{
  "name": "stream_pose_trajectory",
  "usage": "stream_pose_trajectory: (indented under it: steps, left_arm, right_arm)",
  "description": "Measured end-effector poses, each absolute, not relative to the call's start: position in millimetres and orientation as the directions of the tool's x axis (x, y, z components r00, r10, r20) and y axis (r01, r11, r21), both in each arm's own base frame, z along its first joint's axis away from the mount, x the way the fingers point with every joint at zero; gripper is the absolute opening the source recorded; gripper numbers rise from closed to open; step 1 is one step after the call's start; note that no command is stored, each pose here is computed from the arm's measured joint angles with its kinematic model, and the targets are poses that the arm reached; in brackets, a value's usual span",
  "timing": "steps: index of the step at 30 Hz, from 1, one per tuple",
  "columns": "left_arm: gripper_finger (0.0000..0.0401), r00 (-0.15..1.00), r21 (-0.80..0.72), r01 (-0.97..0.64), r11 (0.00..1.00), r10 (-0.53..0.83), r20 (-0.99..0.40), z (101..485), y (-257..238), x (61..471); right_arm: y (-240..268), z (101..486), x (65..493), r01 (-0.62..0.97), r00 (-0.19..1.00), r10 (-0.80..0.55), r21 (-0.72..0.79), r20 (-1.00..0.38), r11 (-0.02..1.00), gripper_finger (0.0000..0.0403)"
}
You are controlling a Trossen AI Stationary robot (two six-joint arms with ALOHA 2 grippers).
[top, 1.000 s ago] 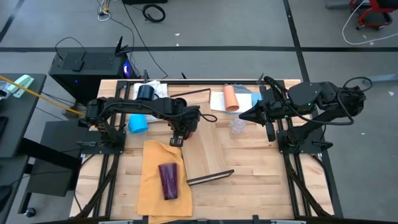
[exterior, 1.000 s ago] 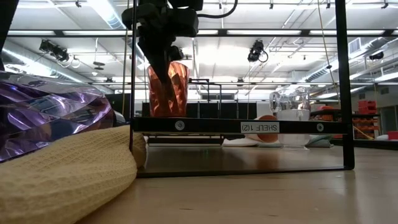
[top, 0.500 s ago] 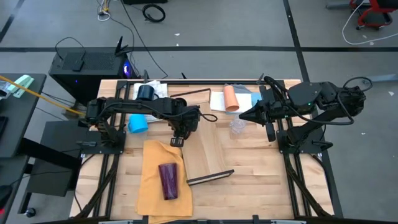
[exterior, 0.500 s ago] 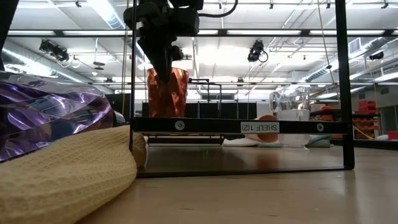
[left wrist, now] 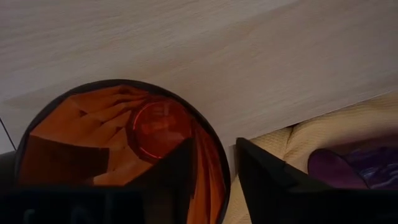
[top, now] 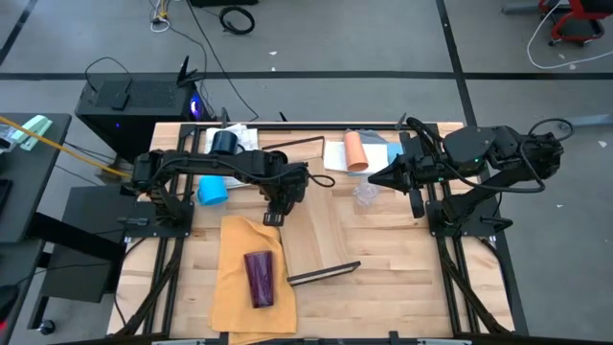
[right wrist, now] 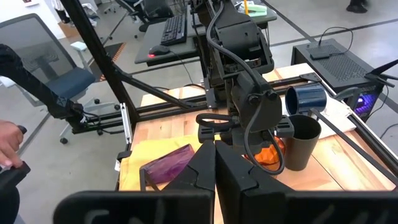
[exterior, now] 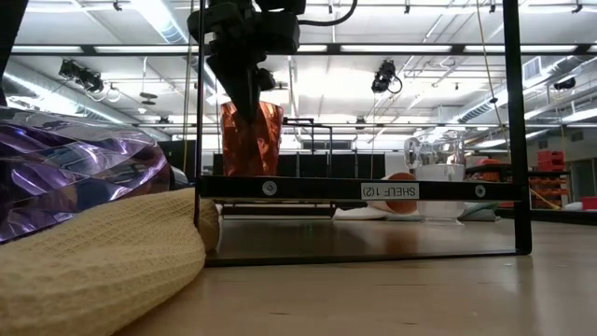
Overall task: Stack small to large cups/mugs on shelf
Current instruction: Put the brown cup on the shelf
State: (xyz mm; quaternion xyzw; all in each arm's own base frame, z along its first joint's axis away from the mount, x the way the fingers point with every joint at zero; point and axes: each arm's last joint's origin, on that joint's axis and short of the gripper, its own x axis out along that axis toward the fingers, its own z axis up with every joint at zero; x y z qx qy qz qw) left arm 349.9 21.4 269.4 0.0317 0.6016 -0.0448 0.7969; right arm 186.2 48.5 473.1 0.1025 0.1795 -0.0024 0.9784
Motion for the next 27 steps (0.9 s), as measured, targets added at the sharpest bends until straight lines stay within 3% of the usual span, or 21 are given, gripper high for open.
stream_pose_trajectory:
  steps: [12, 27]
  left_arm:
    - [0.0179, 0.262, 0.009, 0.106, 0.994, -0.019, -0.965, 270, 22, 348]
    - [0.0178, 0.320, 0.041, 0.076, 0.996, 0.014, -0.947, 290, 27, 338]
  right_arm:
    - [49, 473, 186, 0.042, 0.936, 0.032, 0.200, -0.352, 0.979, 0.0009]
    - [49, 473, 186, 0.043, 0.935, 0.032, 0.204, -0.352, 0.978, 0.0009]
